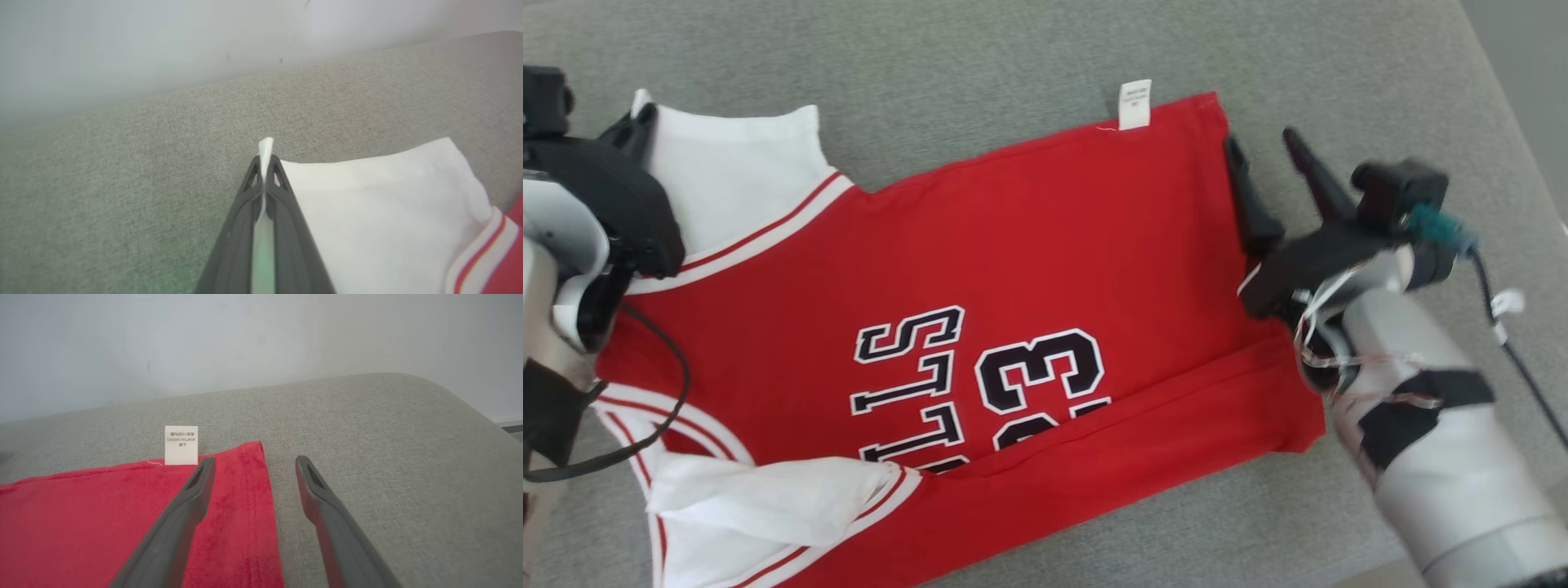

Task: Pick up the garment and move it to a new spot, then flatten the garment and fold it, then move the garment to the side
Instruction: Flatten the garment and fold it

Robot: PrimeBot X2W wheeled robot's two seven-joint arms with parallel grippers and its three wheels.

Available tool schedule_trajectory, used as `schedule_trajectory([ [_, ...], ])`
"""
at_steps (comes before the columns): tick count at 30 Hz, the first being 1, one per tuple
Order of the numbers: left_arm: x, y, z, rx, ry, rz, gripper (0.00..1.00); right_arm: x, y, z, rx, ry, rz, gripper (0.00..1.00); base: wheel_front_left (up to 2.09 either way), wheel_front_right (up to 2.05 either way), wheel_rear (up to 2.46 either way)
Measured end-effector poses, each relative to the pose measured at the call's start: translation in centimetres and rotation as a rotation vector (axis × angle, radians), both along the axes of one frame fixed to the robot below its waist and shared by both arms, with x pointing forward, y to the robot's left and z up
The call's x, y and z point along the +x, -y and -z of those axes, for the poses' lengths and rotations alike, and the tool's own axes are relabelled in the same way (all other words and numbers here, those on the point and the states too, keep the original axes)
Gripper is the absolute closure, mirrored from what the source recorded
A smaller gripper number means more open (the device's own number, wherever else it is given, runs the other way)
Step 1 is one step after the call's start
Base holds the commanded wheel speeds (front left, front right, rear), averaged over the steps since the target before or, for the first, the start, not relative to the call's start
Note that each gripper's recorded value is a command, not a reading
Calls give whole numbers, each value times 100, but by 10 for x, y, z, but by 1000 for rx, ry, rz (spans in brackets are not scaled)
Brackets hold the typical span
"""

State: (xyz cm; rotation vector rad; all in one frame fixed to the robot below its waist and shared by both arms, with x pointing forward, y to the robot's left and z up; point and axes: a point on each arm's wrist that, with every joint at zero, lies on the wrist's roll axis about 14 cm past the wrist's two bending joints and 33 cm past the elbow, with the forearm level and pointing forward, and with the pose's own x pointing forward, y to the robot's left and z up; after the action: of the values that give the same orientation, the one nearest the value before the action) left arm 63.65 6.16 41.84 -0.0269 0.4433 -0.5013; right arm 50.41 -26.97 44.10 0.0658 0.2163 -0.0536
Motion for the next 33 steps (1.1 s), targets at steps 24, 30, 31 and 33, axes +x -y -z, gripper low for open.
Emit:
schedule_trajectory([
  [24,-9,-5,-33,-72,120,25,100,50,-4,35,-30,-252,-41,100,0,0,0],
  [30,-2,-13,-53,-109,186,-5,100,56,4,16,-46,-169,-21,100,0,0,0],
  [31,-3,-13,-57,-118,194,-6,100,56,3,13,-47,-161,-23,100,0,0,0],
  [33,-5,-12,-63,-135,212,-7,100,53,1,12,-43,-148,-29,100,0,0,0],
])
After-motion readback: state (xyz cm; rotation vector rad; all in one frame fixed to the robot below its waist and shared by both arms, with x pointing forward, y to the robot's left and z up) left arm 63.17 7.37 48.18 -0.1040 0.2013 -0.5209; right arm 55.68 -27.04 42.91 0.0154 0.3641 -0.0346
